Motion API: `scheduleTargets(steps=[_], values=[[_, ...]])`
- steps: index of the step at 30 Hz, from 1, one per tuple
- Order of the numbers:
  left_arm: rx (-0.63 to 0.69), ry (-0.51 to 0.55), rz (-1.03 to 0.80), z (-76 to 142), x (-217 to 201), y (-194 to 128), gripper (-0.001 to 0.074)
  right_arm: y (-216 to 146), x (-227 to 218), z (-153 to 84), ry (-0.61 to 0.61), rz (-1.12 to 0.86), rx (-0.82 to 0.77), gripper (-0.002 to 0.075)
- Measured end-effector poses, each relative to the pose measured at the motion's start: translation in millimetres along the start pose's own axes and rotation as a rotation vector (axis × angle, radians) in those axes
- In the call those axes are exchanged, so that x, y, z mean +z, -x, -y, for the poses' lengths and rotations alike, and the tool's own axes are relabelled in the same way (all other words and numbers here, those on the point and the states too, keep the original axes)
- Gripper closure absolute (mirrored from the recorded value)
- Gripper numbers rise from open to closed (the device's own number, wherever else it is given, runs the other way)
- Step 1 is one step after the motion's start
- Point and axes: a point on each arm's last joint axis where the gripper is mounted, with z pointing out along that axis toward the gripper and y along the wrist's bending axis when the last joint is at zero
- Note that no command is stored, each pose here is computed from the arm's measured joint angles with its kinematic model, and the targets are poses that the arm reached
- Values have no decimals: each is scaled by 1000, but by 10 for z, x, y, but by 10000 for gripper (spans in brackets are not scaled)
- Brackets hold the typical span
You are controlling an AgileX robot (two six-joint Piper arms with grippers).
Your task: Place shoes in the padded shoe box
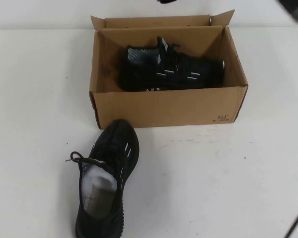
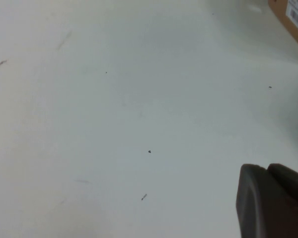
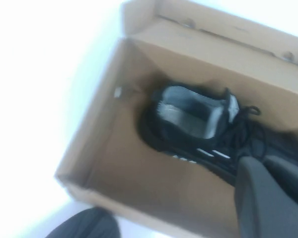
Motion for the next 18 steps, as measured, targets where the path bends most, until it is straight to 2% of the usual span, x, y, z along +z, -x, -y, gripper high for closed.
scheduleTargets(steps=[5,13,18], values=[[0,0,0,0,0,0,739,-120,-260,51,-25,-16,-45,732],[0,0,0,0,0,0,739,-556,-564,272,-79,-113,-54,732],[0,0,0,0,0,0,739,-776,-631,353,-96,-164,-136,732]])
